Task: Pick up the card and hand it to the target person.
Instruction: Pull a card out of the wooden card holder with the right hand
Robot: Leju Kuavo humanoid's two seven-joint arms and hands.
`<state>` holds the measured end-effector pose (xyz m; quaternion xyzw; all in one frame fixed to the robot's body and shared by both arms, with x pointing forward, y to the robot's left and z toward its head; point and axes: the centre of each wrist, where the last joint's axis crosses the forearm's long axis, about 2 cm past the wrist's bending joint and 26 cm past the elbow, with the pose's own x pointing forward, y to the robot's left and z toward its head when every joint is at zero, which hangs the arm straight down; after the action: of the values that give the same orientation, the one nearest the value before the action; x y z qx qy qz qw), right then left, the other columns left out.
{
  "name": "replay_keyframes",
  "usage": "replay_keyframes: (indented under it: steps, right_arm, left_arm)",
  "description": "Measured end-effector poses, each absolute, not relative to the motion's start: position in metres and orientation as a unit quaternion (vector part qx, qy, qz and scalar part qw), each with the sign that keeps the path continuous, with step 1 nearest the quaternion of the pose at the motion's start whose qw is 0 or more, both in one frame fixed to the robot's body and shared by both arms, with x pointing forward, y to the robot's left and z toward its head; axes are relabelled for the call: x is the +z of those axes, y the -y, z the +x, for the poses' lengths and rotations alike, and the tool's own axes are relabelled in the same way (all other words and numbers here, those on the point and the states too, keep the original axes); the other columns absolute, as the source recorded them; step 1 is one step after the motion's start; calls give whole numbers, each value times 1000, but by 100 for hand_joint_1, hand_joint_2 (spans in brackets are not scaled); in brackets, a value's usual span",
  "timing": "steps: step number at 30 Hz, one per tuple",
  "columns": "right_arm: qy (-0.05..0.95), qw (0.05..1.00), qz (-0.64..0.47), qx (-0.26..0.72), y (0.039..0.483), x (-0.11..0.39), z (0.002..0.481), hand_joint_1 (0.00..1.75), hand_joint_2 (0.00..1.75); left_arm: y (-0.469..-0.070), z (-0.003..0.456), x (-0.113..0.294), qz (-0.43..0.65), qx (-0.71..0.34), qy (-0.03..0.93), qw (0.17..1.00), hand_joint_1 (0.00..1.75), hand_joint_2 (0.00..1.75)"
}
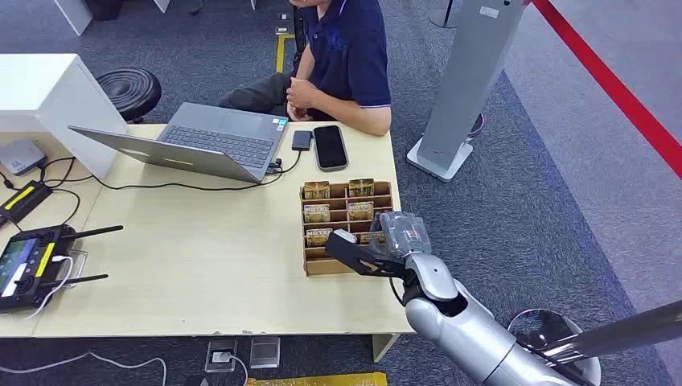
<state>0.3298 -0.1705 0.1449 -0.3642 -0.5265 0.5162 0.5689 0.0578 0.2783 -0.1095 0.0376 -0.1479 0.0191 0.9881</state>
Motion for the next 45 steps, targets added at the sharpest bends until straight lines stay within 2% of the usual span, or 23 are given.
replay_keyframes:
  steps: [2,8,10,12,14,18,37,45]
  right_arm:
    - [528,568,-365,516,170,146,330,114,175]
    - [543,555,-368,512,165,154,328,131,175]
    - [550,549,-369,510,164,157,326,144,175]
    - [556,545,-369,508,162,160,325,164,175]
    - [561,543,-368,506,161,162,324,175,175]
    - [565,541,-364,505,160,164,323,175,175]
    - [569,544,-351,507,159,164,321,175,175]
    - [601,531,-352,483,157,191,323,175,175]
  left_arm:
    - [-278,58,-110,38,19,148,988,0,0]
    - [-278,58,-110,38,20,148,988,0,0]
    - [-278,58,-110,38,20,148,988,0,0]
    - [-278,58,-110,38,20,148,988,0,0]
    - [-278,58,-110,38,20,148,988,0,0]
    - [-278,58,-110,39,20,150,988,0,175]
    - [-278,58,-110,38,19,157,987,0,175]
    - [-279,58,-110,39,23,157,987,0,175]
